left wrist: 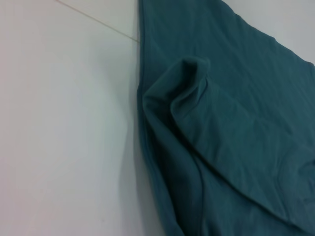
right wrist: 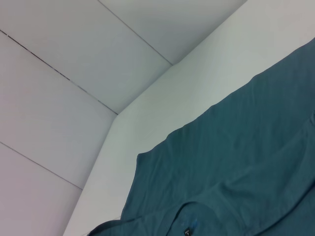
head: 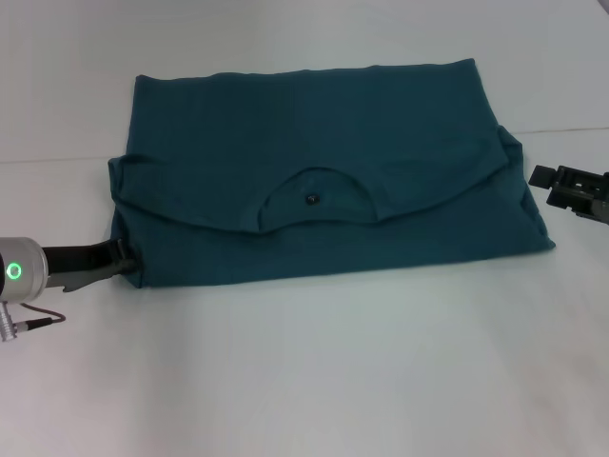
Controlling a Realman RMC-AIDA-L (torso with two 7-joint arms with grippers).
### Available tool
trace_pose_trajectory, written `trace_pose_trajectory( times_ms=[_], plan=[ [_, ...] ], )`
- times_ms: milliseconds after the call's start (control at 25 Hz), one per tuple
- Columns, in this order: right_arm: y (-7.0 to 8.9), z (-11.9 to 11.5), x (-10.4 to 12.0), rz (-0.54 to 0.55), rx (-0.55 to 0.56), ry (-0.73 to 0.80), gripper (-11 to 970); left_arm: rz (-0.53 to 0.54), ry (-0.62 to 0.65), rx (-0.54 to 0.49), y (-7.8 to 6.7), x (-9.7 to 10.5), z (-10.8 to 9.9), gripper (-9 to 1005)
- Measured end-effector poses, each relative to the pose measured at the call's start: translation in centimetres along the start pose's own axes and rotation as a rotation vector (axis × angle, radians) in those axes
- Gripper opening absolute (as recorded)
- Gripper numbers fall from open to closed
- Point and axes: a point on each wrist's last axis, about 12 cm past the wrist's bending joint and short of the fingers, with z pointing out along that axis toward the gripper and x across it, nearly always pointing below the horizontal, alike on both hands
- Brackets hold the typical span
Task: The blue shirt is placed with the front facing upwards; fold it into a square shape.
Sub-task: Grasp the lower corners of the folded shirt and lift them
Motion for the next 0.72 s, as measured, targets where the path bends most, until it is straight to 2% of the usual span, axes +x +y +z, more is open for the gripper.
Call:
trace_pose_trajectory(
  times_ms=[200, 440, 560, 720],
  plan=[
    [0.0, 0.0, 0.0, -0.001, 0.0, 0.0, 719, -0.036, -0.009, 0.048, 0.1, -0.4, -0.6, 49],
    [0.0, -0.1, 0.0, -0.009, 0.0, 0.002, 719, -0.123, -0.051, 0.182, 1.2, -1.1, -2.9, 46],
    [-0.1, -0.1, 0.0, -0.009, 0.001, 0.005, 719, -0.136, -0.056, 0.185, 1.7, -1.1, -3.4, 43],
    [-0.1, 0.1, 0.1, -0.006, -0.001, 0.008, 718, -0.135, -0.056, 0.156, 2.4, -0.7, -3.4, 95]
  ],
)
